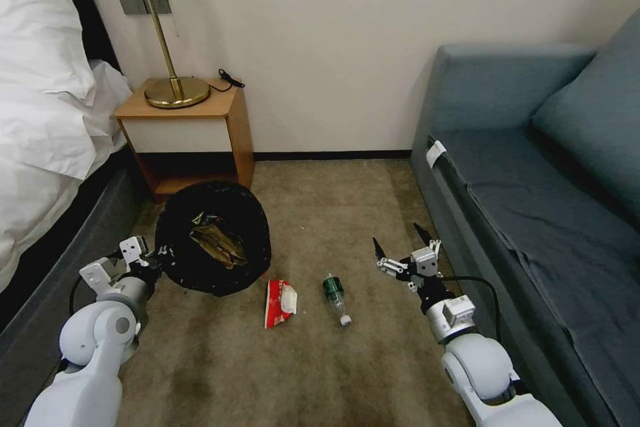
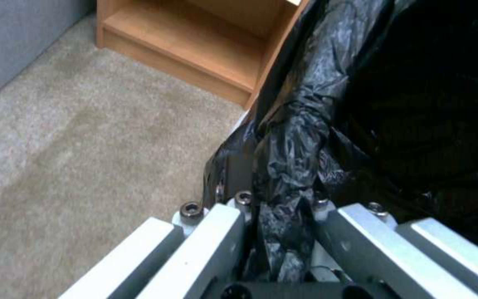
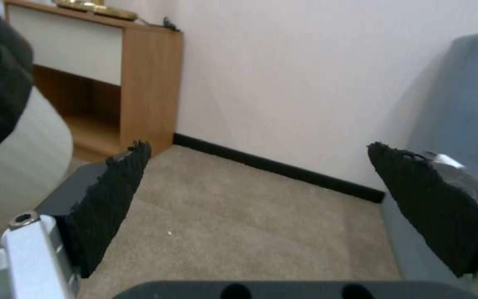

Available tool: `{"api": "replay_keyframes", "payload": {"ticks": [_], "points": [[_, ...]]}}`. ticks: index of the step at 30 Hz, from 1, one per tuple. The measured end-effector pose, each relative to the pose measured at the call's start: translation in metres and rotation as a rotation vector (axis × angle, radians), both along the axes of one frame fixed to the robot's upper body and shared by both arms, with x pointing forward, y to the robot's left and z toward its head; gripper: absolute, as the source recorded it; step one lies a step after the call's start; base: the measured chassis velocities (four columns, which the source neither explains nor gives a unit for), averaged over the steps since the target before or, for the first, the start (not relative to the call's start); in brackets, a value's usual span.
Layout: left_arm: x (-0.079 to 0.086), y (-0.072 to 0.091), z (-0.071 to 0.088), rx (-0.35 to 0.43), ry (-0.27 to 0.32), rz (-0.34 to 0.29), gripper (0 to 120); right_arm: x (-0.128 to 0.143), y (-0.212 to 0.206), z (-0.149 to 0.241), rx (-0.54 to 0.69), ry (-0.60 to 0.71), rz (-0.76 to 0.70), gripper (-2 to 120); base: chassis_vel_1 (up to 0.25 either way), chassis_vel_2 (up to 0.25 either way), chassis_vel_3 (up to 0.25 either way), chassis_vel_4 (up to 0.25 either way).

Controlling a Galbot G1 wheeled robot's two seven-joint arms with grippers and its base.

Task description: Pick up the trash bin, then pick up the garbage on the floor and place it into the trash bin.

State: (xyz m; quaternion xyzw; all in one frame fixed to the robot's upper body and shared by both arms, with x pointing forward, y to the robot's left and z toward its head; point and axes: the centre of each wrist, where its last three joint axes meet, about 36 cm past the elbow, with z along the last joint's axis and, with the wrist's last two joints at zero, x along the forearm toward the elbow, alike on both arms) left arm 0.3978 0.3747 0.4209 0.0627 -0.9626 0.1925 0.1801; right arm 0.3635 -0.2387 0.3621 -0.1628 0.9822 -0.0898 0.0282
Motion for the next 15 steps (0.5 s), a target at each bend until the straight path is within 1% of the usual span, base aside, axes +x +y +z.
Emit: {"api": "replay_keyframes", "payload": {"ticks": [3, 5, 6, 8, 9, 10, 11, 12, 15], "points": [[0.000, 0.002, -0.001, 0.010, 0.006, 0.005, 0, 0.009, -0.002, 0.001, -0.014, -0.003, 0.024, 100, -0.079, 0.084, 0.075, -0.079], [-0.002, 0.005, -0.004, 0.031, 0.018, 0.006, 0, 0.027, -0.003, 0.006, -0.026, 0.000, 0.059, 100, 0.000, 0.000, 0.000, 0.000], [-0.002, 0.005, -0.004, 0.031, 0.018, 0.006, 0, 0.027, -0.003, 0.006, -0.026, 0.000, 0.059, 100, 0.000, 0.000, 0.000, 0.000], [-0.007, 0.004, -0.010, 0.061, 0.034, -0.009, 0, 0.041, -0.001, 0.013, -0.010, 0.024, 0.081, 100, 0.000, 0.000, 0.000, 0.000], [-0.007, 0.004, -0.010, 0.061, 0.034, -0.009, 0, 0.041, -0.001, 0.013, -0.010, 0.024, 0.081, 100, 0.000, 0.000, 0.000, 0.000], [-0.009, 0.004, -0.012, 0.074, 0.039, -0.015, 0, 0.047, 0.000, 0.017, 0.005, 0.044, 0.091, 100, 0.000, 0.000, 0.000, 0.000], [-0.011, 0.002, -0.015, 0.094, 0.045, -0.025, 0, 0.055, 0.004, 0.024, 0.031, 0.100, 0.116, 100, 0.000, 0.000, 0.000, 0.000], [-0.011, 0.002, -0.015, 0.094, 0.045, -0.025, 0, 0.055, 0.004, 0.024, 0.031, 0.100, 0.116, 100, 0.000, 0.000, 0.000, 0.000], [-0.010, 0.003, -0.018, 0.115, 0.045, -0.027, 0, 0.064, 0.020, 0.031, 0.044, 0.210, 0.155, 100, 0.000, 0.000, 0.000, 0.000]]}}
